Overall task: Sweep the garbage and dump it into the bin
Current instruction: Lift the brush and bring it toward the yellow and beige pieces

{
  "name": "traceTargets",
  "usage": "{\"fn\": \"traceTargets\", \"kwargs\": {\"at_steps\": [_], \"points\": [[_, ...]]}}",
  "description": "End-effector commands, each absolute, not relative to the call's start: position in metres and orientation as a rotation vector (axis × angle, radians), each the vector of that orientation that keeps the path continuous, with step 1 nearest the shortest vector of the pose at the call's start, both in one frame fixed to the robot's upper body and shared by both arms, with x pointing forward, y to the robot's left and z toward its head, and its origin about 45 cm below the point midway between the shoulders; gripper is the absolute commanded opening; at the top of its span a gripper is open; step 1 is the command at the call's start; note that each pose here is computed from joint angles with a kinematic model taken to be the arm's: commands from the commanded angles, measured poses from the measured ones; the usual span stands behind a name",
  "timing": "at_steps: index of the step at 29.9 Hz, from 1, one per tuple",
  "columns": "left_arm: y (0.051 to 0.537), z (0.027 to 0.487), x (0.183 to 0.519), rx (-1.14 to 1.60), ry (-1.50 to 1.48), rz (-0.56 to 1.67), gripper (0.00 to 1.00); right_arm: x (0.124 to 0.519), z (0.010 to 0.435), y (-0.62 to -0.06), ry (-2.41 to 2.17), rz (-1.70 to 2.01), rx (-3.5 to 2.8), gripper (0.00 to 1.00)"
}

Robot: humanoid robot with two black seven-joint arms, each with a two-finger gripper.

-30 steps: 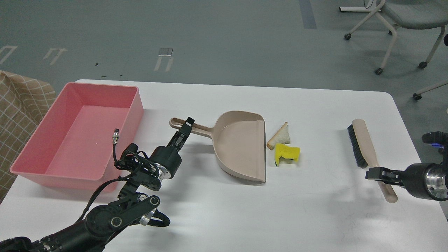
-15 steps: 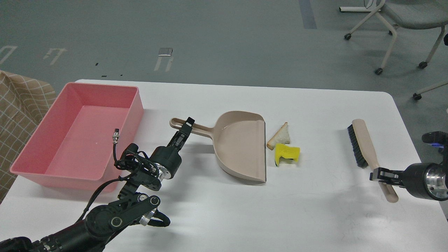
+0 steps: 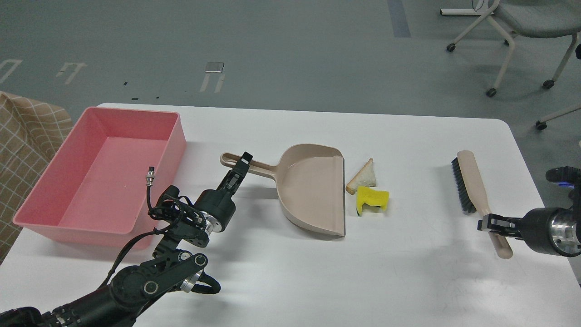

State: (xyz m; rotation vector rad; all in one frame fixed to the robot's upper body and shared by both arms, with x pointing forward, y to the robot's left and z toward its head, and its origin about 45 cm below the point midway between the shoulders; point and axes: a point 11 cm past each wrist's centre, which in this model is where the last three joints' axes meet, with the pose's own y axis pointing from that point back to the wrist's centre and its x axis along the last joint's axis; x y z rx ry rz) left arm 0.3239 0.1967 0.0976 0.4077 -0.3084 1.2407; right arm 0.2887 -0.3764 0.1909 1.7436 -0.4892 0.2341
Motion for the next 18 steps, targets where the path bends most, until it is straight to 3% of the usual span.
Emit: {"fn": "traceTargets", "kwargs": {"at_steps": [1,18], "points": [[0.196,0.099,0.325,0.406,-0.31,1.241,0.0,0.291,0.2,-0.363,-0.481,0.272,1.777,0.01],[0.196,0.1,0.326,0.405,-0.313,1.241,0.0,0.288,0.204,-0.322,-0.424,0.316,1.887,0.01]]}}
